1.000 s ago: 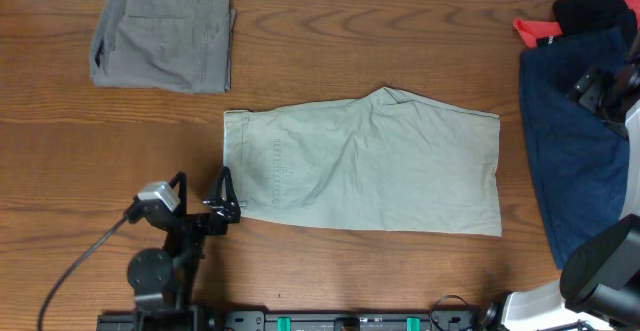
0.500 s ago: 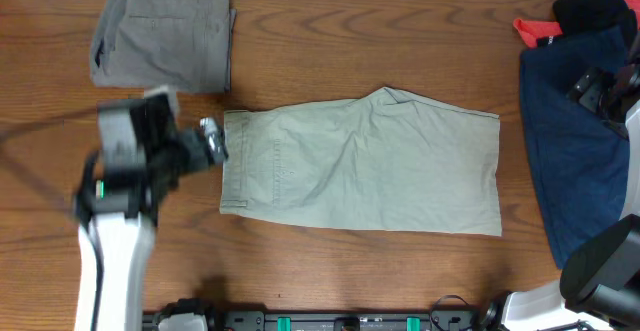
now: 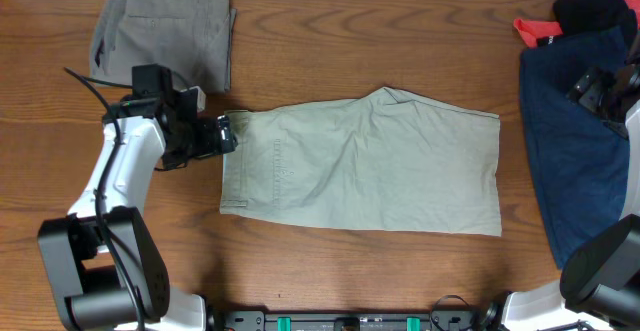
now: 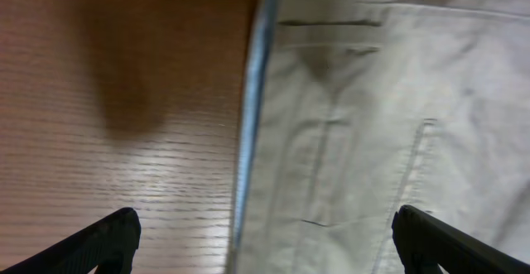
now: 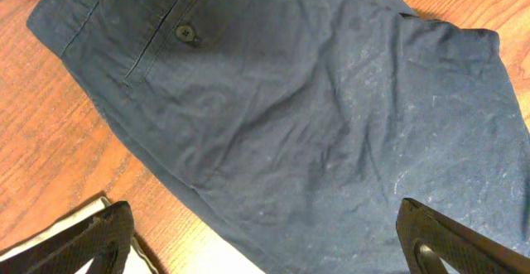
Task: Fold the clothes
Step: 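Reach the left gripper to the shorts' left edge and grasp it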
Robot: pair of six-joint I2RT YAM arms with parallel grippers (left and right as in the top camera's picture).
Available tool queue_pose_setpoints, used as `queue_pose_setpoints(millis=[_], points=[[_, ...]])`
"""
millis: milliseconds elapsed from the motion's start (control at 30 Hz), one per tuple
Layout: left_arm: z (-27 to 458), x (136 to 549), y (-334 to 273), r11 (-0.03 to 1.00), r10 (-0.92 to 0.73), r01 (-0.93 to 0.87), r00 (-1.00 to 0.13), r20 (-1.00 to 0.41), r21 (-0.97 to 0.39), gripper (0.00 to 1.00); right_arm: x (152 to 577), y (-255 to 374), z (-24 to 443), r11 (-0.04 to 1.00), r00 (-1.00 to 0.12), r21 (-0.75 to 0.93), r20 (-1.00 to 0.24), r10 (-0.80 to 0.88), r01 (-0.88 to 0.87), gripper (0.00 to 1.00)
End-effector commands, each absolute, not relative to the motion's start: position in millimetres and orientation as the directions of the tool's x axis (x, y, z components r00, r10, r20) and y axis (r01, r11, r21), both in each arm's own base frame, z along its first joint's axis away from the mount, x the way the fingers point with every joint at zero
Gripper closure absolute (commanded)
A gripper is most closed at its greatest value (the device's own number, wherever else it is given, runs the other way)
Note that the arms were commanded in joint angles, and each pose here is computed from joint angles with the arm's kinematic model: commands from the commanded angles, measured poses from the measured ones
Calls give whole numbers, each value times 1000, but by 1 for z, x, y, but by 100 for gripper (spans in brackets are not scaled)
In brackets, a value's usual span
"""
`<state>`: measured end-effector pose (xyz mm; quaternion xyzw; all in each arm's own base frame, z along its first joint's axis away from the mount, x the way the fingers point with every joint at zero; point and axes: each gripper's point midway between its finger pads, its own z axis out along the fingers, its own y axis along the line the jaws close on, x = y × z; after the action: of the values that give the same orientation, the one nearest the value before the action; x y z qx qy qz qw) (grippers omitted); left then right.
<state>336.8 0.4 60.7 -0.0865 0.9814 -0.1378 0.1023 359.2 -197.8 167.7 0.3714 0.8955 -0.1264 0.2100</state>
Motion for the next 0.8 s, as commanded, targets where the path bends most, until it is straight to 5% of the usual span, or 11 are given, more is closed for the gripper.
queue_pose_setpoints(millis=[0, 267, 767], points=[[60, 342, 9, 950, -170, -109, -967, -191, -294, 2, 359, -205, 170, 671, -616, -74, -480, 625, 738, 1], [48, 339, -16, 841, -150, -58, -980, -128, -538, 2, 359, -205, 170, 671, -616, -74, -480, 625, 738, 1], [22, 324, -11, 874, -120, -82, -992, -48, -479, 2, 359, -205, 170, 671, -616, -73, -480, 625, 738, 1]])
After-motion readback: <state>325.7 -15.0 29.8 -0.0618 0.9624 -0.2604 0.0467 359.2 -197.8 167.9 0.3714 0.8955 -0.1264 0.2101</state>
